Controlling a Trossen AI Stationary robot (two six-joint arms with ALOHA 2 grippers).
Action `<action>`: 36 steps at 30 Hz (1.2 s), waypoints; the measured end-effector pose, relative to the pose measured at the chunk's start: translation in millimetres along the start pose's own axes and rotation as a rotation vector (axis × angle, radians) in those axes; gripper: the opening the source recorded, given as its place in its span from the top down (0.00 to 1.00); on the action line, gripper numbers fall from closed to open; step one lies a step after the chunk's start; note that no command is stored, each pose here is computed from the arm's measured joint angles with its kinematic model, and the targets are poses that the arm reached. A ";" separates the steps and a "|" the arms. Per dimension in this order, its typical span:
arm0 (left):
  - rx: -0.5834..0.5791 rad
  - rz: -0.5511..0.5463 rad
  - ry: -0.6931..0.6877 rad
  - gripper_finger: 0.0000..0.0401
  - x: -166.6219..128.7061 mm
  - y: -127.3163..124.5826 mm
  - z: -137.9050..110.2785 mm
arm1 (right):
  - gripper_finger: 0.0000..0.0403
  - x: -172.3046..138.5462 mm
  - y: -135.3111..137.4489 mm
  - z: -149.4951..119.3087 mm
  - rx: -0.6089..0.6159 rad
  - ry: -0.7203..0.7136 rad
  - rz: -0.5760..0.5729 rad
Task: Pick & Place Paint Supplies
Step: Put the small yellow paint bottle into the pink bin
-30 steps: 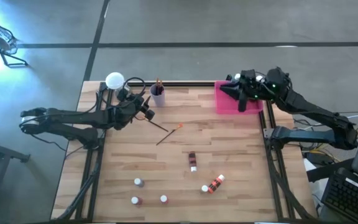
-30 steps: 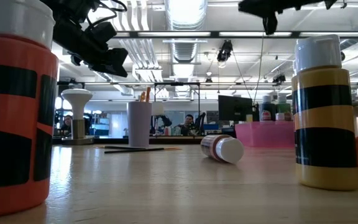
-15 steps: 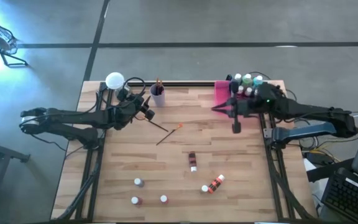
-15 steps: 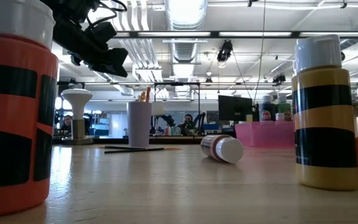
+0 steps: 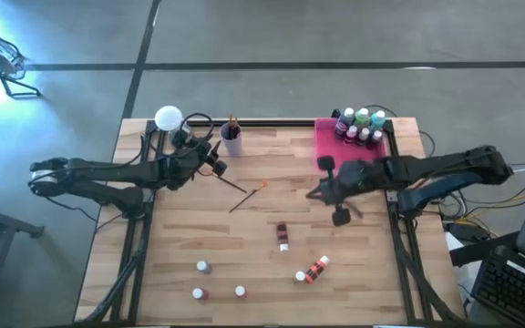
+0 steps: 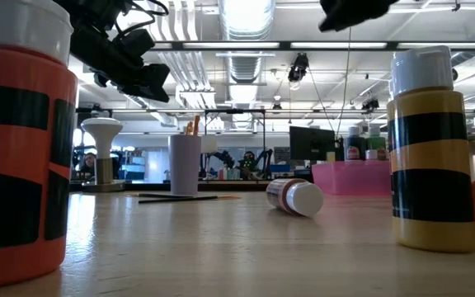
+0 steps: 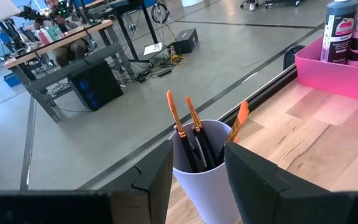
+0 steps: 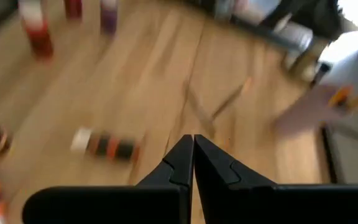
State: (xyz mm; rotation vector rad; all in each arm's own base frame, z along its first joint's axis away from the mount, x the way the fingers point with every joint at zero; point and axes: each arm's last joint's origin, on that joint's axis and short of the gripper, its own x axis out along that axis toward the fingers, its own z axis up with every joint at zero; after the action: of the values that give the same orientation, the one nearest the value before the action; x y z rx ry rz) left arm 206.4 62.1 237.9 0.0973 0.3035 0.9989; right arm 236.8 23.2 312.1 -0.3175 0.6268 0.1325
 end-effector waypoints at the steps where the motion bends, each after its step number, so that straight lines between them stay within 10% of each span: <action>1: 0.000 0.000 0.000 0.62 0.0 0.0 0.0 | 0.98 1.4 6.3 1.4 0.002 0.049 0.004; 21: 0.000 0.000 0.000 0.62 0.0 0.0 0.0 | 0.97 21.5 92.0 50.5 0.308 0.340 0.176; 36: 0.002 0.000 0.002 0.62 0.0 0.0 -0.2 | 0.71 46.1 108.1 51.1 0.384 0.443 0.329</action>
State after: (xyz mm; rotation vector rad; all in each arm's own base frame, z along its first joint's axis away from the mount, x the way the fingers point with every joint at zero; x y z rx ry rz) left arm 206.3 62.1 237.7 0.0980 0.3059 0.9987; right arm 278.7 143.3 296.5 0.1381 1.1233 0.2556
